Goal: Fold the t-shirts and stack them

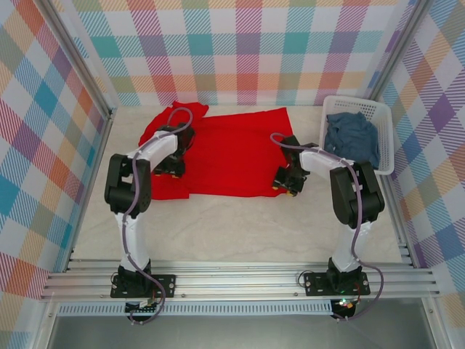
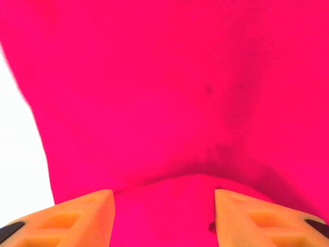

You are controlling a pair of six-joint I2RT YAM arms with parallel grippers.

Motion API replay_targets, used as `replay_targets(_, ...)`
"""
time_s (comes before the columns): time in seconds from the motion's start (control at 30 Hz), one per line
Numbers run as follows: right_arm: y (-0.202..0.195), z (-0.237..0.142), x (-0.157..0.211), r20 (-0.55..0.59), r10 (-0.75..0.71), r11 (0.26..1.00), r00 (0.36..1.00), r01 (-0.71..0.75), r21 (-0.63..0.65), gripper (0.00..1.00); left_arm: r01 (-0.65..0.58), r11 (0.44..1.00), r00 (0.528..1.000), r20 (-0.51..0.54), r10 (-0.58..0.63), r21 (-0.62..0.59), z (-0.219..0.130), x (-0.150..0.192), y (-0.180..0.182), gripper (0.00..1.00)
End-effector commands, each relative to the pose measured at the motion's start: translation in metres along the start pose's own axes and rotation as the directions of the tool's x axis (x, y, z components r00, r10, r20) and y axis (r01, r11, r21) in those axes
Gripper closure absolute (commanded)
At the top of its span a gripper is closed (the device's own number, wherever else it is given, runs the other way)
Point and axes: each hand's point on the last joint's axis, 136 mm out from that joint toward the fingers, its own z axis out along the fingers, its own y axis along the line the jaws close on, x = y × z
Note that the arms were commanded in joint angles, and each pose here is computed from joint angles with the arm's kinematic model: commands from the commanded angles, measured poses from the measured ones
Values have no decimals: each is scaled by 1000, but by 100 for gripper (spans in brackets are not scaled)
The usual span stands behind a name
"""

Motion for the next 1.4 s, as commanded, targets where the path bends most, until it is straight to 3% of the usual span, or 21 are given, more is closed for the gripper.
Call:
replay_targets(0.0, -5, -11, -1, 6, -29, 999, 1000, 29, 24, 53, 161, 965, 985, 33, -172, 206, -56, 28, -12, 47)
replay_targets(0.17, -9, -22, 2, 11, -16, 1000, 1000, 15, 8, 51, 101, 938, 995, -50, -90, 331, -53, 88, -59, 46)
replay_targets(0.33, -13, -30, 1, 24, 1, 1000, 1000, -1, -6, 50, 43, 967, 994, -106, -17, 250, -24, 113, -77, 44)
replay_targets(0.5, -13, -35, 3, 33, 10, 1000, 999, -9, -23, 50, -16, 990, 997, -76, 27, 142, 2, 104, -73, 46)
replay_targets(0.6, -13, -37, 5, 35, 11, 999, 999, -10, -30, 50, -49, 996, 998, -35, 52, 76, 6, 90, -68, 54)
replay_targets(0.7, -14, -37, 7, 34, 12, 999, 999, -10, -38, 50, -62, 997, 998, 17, 62, 53, 4, 78, -65, 72)
replay_targets(0.77, -13, -36, 8, 35, 11, 999, 999, -9, -46, 50, -65, 998, 997, 47, 64, 23, -1, 72, -58, 86)
replay_targets(0.87, -12, -35, 9, 31, 9, 998, 999, -7, -55, 51, -60, 998, 994, 93, 61, -20, -14, 67, -42, 100)
replay_targets(1.1, -8, -36, 7, 37, -4, 997, 999, 7, -75, 52, -3, 1000, 990, 142, 4, -8, -59, 77, -6, 100)
replay_targets(1.37, -1, -40, 8, 43, -47, 994, 998, 51, -96, 54, 165, 986, 966, 197, -168, 31, -96, 104, 52, 100)
